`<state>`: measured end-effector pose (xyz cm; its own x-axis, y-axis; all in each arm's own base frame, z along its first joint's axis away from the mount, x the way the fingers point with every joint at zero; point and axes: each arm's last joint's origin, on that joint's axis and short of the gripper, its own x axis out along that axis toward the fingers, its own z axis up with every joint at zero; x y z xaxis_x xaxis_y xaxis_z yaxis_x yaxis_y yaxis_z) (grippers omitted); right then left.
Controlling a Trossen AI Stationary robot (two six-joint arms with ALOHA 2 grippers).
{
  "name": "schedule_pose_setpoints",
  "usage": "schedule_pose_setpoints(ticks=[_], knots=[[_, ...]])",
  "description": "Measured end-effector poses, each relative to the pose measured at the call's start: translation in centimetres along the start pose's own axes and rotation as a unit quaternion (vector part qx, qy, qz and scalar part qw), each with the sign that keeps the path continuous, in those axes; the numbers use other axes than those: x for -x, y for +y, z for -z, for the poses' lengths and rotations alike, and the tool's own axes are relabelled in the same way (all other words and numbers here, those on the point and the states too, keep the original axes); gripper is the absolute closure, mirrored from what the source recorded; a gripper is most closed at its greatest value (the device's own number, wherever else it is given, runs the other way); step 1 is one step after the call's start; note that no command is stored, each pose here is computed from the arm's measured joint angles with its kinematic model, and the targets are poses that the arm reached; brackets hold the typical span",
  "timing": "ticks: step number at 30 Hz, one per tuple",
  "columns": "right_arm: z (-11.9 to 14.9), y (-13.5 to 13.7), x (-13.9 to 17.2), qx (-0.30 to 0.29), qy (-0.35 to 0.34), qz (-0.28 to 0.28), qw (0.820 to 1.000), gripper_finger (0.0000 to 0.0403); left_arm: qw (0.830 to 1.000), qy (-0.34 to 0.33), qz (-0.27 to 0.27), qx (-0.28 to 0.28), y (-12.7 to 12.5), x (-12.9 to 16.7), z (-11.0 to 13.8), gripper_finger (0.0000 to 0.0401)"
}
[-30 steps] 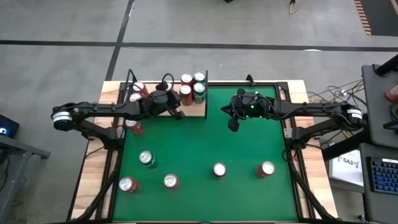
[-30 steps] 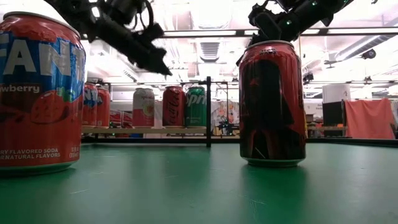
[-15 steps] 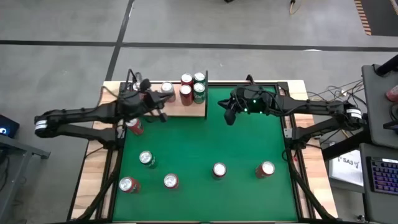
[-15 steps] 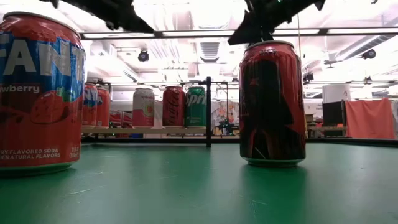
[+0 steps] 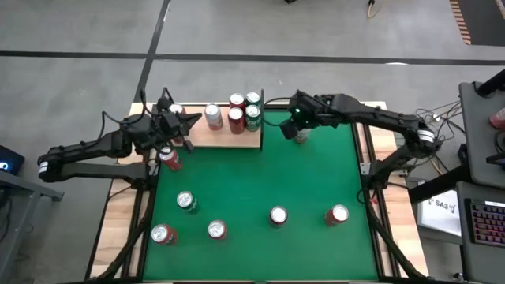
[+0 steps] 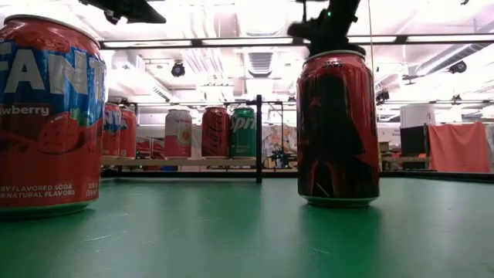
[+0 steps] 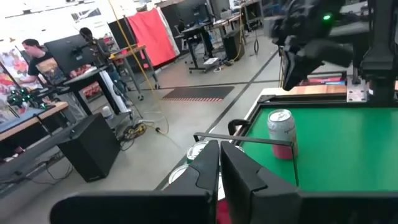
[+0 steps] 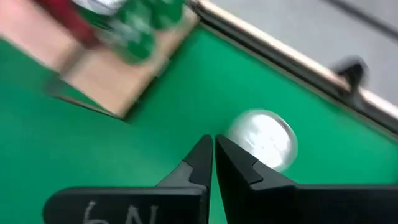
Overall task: Place canned beverage on shelf
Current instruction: Put the pink-white soda can on the shelf aligned with the other pink-white soda can
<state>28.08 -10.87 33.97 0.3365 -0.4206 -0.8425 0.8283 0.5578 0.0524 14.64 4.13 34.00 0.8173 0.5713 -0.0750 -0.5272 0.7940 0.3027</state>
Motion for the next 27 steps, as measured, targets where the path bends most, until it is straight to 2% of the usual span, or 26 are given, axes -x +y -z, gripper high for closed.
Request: schedule_pose_setpoints(ticks=[5,7,12,21,27], knots=[[-0.5,-1.2,-1.9,-0.016,0.104,0.064,0.992,0.0392,1.0,0.019,0.005,-0.011,0.0,0.2,0.4,0.0401],[-0.7,-1.7,-2.8,-0.026,0.139,0.063,0.988,0.0392,0.999,0.028,0.008,-0.014,-0.1,0.1,0.6,0.0401],[-0.9,-2.5,-4.8,-0.047,0.216,0.022,0.975,0.0392,0.999,0.036,0.01,-0.021,-0.3,0.0,0.9,0.0401],[-1.6,-3.7,-5.9,-0.056,0.221,0.025,0.973,0.039,0.999,0.033,0.01,-0.03,-0.2,0.2,1.0,0.0401],[-1.7,-3.7,-5.9,-0.06,0.219,0.024,0.974,0.0346,0.999,0.033,0.01,-0.032,-0.2,0.1,1.0,0.0401]])
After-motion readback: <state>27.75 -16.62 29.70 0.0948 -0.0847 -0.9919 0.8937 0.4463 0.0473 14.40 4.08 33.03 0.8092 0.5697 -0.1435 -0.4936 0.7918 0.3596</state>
